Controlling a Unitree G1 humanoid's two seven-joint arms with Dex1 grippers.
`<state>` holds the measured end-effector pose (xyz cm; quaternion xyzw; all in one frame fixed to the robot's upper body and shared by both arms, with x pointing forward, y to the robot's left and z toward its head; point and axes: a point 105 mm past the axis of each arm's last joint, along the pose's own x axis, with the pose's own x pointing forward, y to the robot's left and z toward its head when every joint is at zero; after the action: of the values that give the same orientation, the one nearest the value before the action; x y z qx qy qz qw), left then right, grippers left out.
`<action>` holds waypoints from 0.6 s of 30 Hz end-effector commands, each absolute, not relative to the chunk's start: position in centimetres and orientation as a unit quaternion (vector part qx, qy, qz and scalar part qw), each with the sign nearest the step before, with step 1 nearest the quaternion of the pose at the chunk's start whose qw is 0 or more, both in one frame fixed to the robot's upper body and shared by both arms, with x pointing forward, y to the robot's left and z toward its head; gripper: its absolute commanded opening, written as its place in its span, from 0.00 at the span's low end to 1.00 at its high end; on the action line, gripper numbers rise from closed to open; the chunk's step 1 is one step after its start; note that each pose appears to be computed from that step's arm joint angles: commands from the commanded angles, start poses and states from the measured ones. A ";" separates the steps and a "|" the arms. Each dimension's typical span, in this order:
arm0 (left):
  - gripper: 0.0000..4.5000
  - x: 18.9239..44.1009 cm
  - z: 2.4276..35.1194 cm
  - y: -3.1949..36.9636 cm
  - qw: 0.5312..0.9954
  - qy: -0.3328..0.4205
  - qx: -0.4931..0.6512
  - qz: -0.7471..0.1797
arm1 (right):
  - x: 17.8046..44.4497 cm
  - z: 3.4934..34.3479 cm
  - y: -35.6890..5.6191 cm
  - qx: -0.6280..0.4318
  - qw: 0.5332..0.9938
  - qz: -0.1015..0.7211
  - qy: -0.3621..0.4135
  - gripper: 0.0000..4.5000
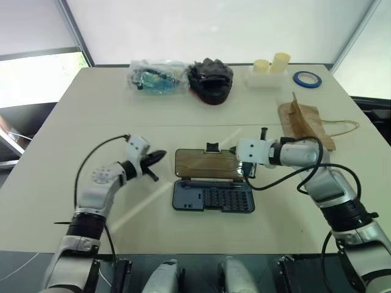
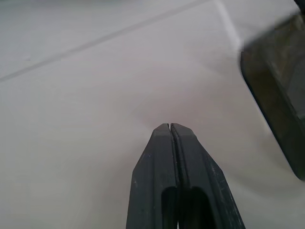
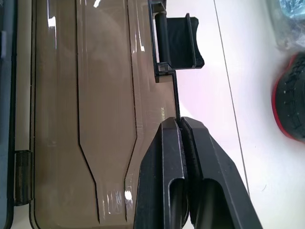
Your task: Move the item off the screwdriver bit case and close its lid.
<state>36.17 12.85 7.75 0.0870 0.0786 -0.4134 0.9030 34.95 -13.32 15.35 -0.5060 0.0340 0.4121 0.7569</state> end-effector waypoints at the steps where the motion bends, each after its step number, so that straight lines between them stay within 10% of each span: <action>1: 0.00 36.3 8.8 11.6 0.885 0.061 0.074 -0.455 | 34.9 17.3 -12.7 -0.512 0.762 0.395 -0.002 0.01; 3: 0.00 36.7 9.0 11.2 0.883 0.059 0.049 -0.462 | 34.8 17.3 -12.5 -0.510 0.764 0.396 -0.003 0.01; 12: 0.00 37.3 9.5 10.4 0.869 0.053 0.016 -0.492 | 33.9 17.4 -11.9 -0.503 0.763 0.406 -0.006 0.97; 18: 0.00 37.3 11.6 10.2 0.845 0.045 -0.019 -0.533 | 31.8 20.2 -12.7 -0.325 0.841 0.431 0.035 0.99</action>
<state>37.20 10.21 9.51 -0.0094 0.0740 -0.5159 0.8534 32.64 -12.64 17.78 -0.3688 0.0554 0.4263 0.8241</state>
